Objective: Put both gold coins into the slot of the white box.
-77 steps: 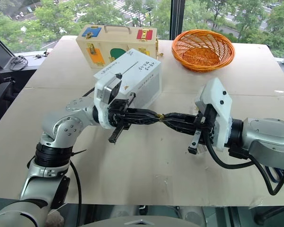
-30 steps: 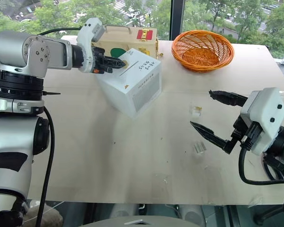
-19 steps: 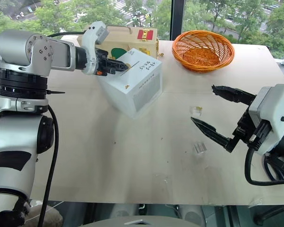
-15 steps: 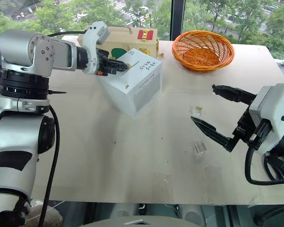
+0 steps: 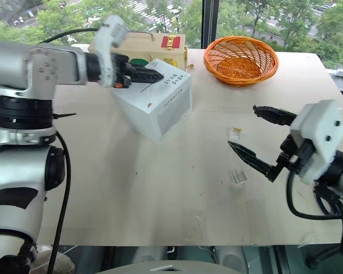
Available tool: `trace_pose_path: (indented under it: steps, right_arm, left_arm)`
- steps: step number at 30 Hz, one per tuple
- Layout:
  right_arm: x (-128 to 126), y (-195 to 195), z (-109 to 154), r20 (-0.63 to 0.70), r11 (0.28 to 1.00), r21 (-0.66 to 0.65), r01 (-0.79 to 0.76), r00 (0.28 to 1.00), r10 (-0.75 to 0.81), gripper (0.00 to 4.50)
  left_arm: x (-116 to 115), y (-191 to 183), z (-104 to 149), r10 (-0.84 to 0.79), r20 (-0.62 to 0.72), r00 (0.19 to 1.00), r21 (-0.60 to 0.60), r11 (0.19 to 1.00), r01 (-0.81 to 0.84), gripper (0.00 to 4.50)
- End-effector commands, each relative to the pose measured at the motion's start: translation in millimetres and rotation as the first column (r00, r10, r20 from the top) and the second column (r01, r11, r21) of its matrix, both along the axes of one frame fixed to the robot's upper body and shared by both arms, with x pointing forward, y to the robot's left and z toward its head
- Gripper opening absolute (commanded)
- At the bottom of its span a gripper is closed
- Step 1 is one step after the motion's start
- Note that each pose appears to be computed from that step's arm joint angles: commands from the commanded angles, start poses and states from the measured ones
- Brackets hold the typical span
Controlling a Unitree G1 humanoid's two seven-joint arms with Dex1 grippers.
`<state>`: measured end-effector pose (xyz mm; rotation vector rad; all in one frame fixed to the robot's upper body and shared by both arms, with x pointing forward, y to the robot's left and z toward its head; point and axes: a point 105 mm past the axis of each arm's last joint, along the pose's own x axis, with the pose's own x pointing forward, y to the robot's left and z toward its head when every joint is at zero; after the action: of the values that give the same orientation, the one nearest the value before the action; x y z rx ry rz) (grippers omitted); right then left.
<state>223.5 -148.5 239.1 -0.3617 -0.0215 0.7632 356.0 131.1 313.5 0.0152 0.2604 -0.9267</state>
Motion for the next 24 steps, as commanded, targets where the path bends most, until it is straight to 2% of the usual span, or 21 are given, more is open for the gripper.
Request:
trace_pose_path:
  steps: [1, 4, 6, 9, 10, 11, 15, 18, 24]
  right_arm:
    - [19, -6, -13, -0.027, 0.997, -0.057, 0.057, 0.998, -0.059, 4.5]
    - [46, -17, -36, -0.112, 0.987, -0.109, 0.116, 0.985, -0.128, 4.5]
    - [73, -25, -49, -0.145, 0.977, -0.13, 0.17, 0.971, -0.188, 4.5]
    - [100, -29, -56, -0.163, 0.971, -0.125, 0.205, 0.961, -0.224, 3.69]
    - [105, -29, -58, -0.171, 0.97, -0.127, 0.209, 0.958, -0.229, 3.24]
    - [110, -30, -62, -0.169, 0.966, -0.156, 0.205, 0.958, -0.23, 2.58]
    - [127, -34, -80, -0.198, 0.957, -0.243, 0.161, 0.957, -0.212, 2.48]
    - [130, -38, -86, -0.214, 0.953, -0.272, 0.135, 0.957, -0.196, 1.65]
    - [137, -43, -94, -0.214, 0.944, -0.31, 0.11, 0.96, -0.182, 1.65]
  left_arm:
    - [-46, -10, 16, -0.218, 0.157, 0.963, -0.085, 0.969, 0.233, 3.09]
    - [-74, -15, -16, -0.321, 0.211, 0.923, -0.017, 0.943, 0.332, 3.09]
    - [-95, -18, -43, -0.42, 0.212, 0.882, 0.035, 0.906, 0.422, 3.09]
    - [-110, -21, -72, -0.5, 0.216, 0.839, 0.121, 0.866, 0.485, 3.15]
    - [-112, -21, -77, -0.504, 0.221, 0.835, 0.132, 0.864, 0.486, 3.15]
    - [-113, -22, -81, -0.505, 0.222, 0.834, 0.131, 0.863, 0.488, 3.15]
    - [-113, -24, -99, -0.487, 0.231, 0.842, 0.137, 0.873, 0.467, 3.15]
    - [-116, -28, -101, -0.473, 0.237, 0.849, 0.112, 0.881, 0.46, 3.15]
    - [-118, -26, -105, -0.463, 0.236, 0.854, 0.117, 0.886, 0.448, 3.15]
